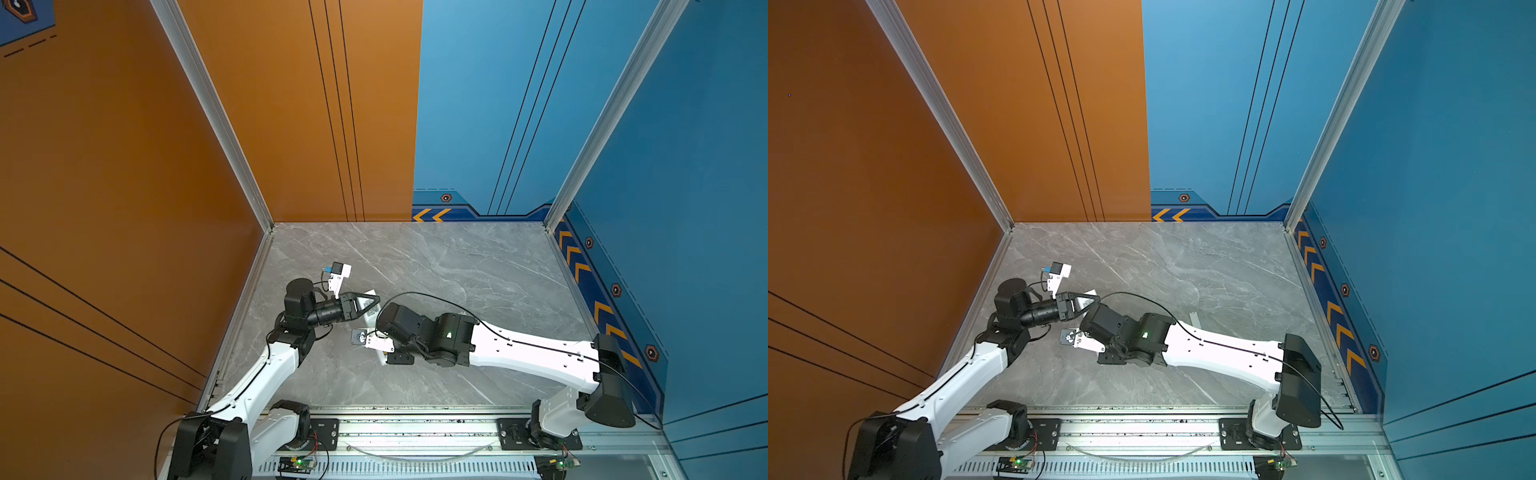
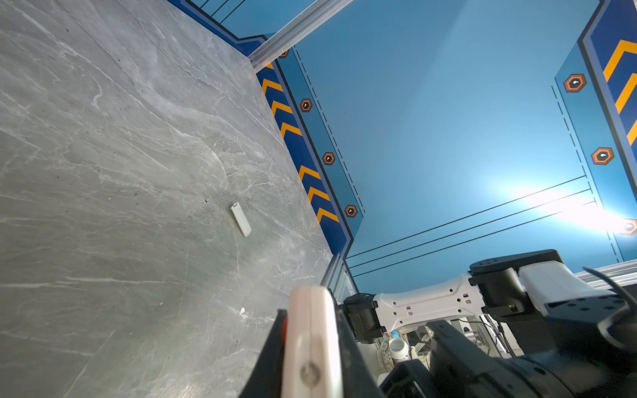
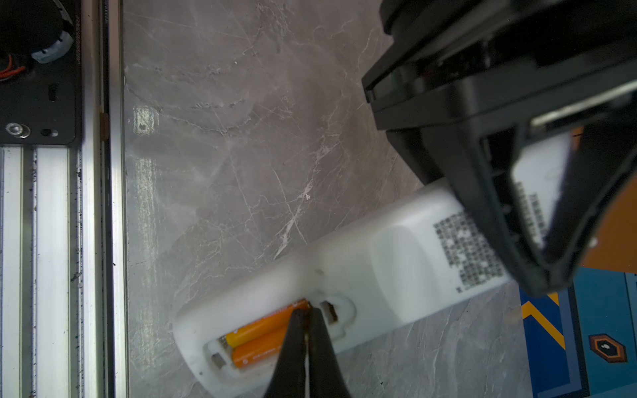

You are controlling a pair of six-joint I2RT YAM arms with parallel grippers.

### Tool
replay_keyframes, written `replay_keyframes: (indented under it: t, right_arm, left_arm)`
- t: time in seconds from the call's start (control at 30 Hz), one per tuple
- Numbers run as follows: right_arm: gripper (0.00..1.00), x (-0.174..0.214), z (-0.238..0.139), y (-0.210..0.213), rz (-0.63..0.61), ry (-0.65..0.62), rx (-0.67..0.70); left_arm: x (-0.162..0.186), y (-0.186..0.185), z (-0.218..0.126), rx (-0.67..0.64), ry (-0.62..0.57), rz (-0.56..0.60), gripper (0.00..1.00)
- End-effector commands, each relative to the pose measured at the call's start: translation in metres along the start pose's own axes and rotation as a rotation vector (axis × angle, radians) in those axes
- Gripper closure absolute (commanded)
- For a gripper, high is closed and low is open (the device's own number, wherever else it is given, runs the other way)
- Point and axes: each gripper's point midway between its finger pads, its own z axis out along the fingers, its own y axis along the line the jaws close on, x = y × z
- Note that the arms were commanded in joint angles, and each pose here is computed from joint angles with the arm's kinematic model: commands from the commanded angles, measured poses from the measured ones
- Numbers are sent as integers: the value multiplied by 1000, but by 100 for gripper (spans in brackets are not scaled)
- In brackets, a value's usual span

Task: Load the batteries into the remote control
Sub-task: 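Move the open right gripper away from the remote toward the white cover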

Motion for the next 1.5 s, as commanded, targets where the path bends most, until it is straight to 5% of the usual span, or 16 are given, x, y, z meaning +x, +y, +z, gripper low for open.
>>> replay_keyframes:
  t: [0.0,0.57,0.9,1.47]
  right_arm:
    - [100,13,20,2,29,49,0]
    - [98,-11,-17,-12,81,-47,41]
    - [54,-18,-80,-45,282,-215,55]
    - [27,53,-99,-97,604,-144,140]
  left_arm:
    - [4,-12,-1,45,30,1,100]
    - [1,-5,-2,26,14,-13,100]
    - [-4,8,-4,-17,-24,-49,100]
    - [-11,13,-10,-43,-70,-48,100]
